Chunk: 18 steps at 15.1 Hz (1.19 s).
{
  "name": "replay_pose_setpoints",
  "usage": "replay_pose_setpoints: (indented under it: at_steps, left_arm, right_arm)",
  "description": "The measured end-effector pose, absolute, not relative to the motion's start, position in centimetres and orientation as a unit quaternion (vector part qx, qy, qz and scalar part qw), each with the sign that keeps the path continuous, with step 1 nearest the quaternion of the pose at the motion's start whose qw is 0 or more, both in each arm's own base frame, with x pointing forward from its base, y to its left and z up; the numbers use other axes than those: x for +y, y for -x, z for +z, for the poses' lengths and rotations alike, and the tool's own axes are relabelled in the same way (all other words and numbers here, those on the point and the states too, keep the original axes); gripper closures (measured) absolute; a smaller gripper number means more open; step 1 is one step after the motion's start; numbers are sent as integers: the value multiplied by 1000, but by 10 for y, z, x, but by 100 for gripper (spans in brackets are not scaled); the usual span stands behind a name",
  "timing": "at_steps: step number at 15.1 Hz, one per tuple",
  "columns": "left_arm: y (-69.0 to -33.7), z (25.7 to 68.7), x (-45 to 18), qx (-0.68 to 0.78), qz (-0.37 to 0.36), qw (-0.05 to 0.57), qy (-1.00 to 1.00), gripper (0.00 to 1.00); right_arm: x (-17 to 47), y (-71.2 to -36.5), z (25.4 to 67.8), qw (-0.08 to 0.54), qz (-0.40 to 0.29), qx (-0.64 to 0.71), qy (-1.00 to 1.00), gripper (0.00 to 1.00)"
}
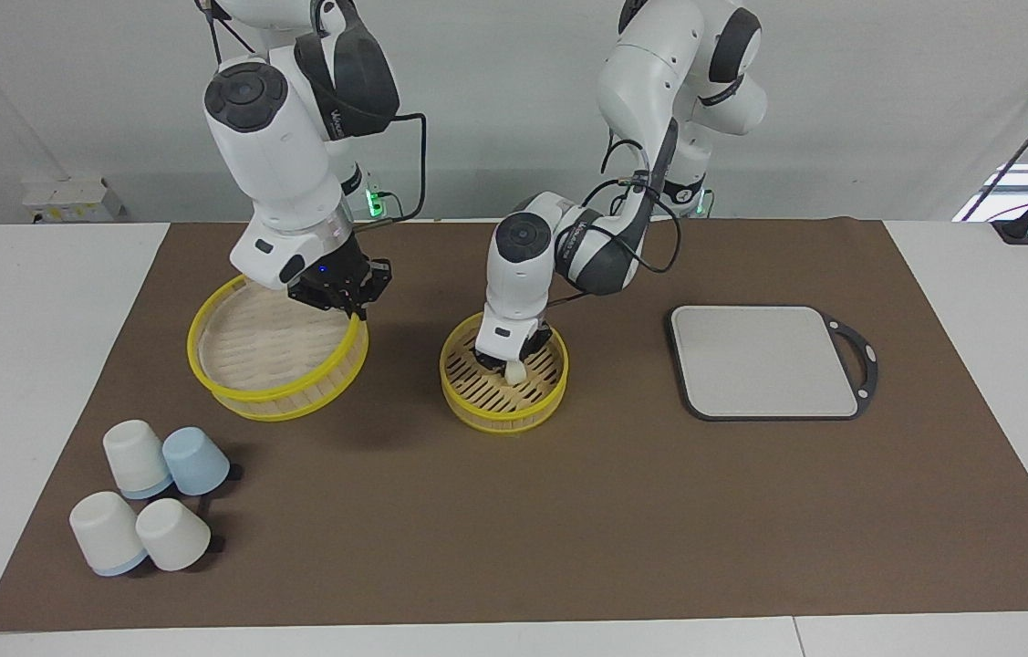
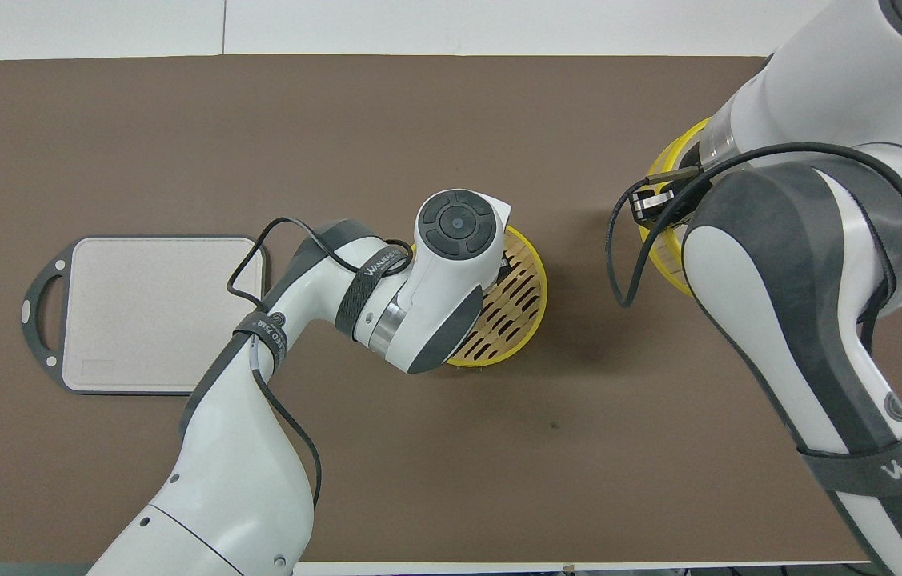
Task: Place bun in steamer
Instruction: 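Carry the bun with the left gripper over the open steamer and lower it, then open the left gripper and withdraw while the right gripper brings the lid back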
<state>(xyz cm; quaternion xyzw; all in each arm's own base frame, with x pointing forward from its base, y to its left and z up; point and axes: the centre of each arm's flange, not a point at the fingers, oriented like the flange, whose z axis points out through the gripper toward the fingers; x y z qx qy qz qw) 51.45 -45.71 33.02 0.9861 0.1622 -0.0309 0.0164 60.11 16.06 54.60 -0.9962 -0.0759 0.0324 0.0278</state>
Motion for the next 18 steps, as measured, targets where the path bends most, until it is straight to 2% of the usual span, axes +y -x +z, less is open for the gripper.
replay_pose_setpoints:
  at_steps: [3, 4, 9, 10, 15, 18]
  left_arm:
    - [-514, 329, -457, 162, -30, 18, -986, 64]
    - [-514, 329, -457, 162, -30, 18, -986, 59]
    - [-514, 328, -457, 168, -29, 18, -985, 4]
    - [-514, 329, -457, 175, -28, 19, -984, 0]
    - [-521, 351, -455, 190, -24, 22, -981, 0]
    - [-537, 391, -433, 209, -3, 31, -977, 0]
  right_arm:
    - [160, -601, 546, 28, 31, -76, 996, 91]
    - [160, -600, 546, 28, 31, -76, 996, 91]
    - [160, -600, 546, 28, 28, -76, 996, 91]
    - [161, -602, 546, 30, 21, -75, 996, 91]
    - [161, -603, 541, 31, 12, -74, 997, 91]
    - [161, -602, 541, 31, 12, -74, 997, 91]
